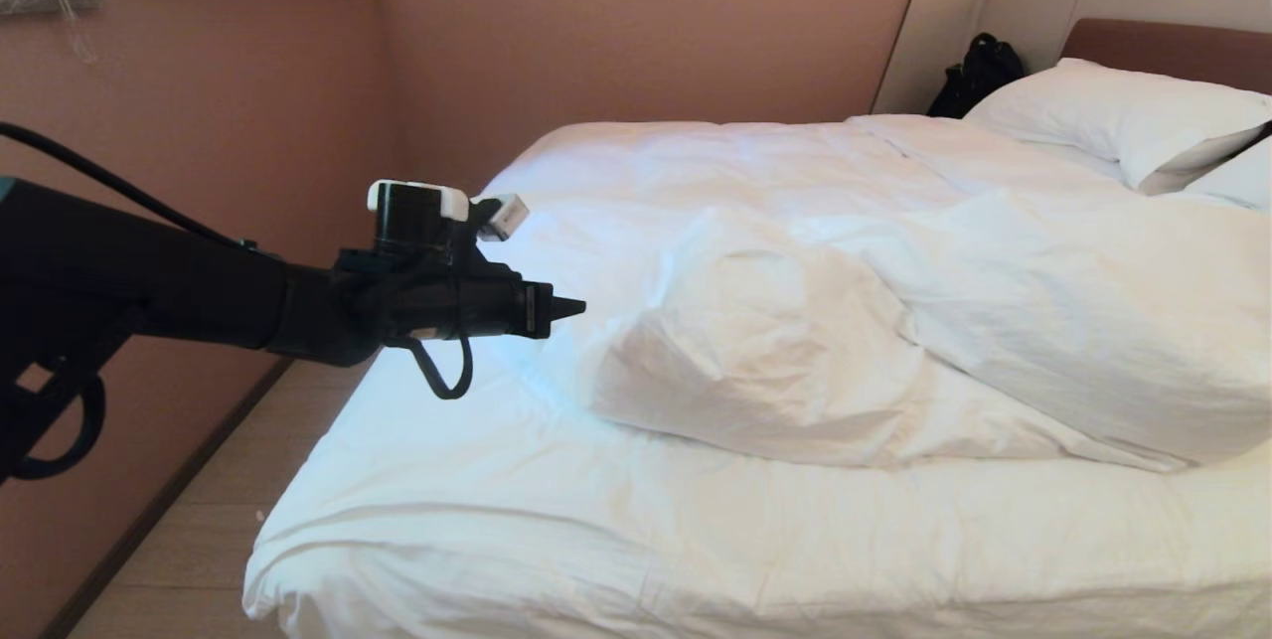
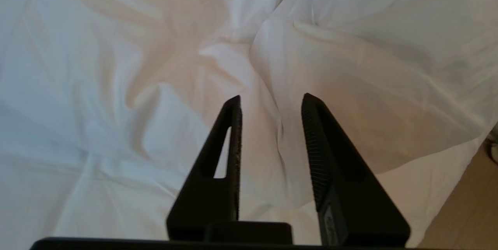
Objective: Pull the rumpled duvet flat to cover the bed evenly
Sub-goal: Hold the folded corner of the quilt
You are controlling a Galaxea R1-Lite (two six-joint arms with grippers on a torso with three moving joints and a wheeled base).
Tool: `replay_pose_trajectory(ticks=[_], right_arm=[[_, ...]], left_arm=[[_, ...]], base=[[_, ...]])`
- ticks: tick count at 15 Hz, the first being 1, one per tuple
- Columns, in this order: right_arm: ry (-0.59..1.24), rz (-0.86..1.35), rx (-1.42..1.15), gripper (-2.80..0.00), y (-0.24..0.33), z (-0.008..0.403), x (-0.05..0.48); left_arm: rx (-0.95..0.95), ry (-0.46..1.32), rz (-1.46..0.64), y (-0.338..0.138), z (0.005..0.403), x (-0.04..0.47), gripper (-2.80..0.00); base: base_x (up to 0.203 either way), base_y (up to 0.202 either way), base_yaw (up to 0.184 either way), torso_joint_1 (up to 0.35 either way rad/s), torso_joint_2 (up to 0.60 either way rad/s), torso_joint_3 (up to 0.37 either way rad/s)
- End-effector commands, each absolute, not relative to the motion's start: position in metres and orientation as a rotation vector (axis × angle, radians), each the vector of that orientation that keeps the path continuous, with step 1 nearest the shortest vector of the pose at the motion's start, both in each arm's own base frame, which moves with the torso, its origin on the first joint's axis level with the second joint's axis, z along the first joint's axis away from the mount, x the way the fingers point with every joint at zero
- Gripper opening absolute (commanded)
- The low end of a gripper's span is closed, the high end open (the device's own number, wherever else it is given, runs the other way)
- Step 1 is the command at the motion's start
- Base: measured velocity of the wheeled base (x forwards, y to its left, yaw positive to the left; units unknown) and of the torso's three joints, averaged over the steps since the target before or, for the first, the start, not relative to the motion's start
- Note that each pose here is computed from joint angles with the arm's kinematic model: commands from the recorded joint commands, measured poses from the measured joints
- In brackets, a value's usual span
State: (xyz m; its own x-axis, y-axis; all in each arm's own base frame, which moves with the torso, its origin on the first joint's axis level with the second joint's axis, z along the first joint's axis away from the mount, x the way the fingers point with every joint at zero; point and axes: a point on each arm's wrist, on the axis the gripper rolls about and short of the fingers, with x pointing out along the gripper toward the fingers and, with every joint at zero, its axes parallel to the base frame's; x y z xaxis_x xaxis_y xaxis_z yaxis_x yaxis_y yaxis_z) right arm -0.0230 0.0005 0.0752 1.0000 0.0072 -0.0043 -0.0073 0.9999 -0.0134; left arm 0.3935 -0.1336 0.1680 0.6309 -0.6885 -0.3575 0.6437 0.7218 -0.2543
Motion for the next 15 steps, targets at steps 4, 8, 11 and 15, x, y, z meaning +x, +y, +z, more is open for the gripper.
replay_pose_trajectory(ticks=[4,8,11,15], right_arm=[[0.005,0.008,-0.014,-2.8,0.001,0.075,-0.023],[0.006,0.008,-0.014,-2.8,0.001,0.075,-0.023],[0.005,0.008,-0.014,-2.8,0.001,0.075,-0.023],[0.006,0.008,-0.014,-2.8,0.001,0.075,-0.023]], left_arm=[[0.038,0.428,-0.849,-0.153,0.149,0.4,0.0],[0.057,0.366,-0.871,-0.159,0.171,0.39,0.0],[0.066,0.316,-0.897,-0.164,0.191,0.376,0.0],[0.08,0.237,-0.933,-0.176,0.21,0.363,0.0]], base=[[0.0,0.0,0.0,0.0,0.0,0.0],[0.0,0.0,0.0,0.0,0.0,0.0],[0.0,0.0,0.0,0.0,0.0,0.0],[0.0,0.0,0.0,0.0,0.0,0.0]])
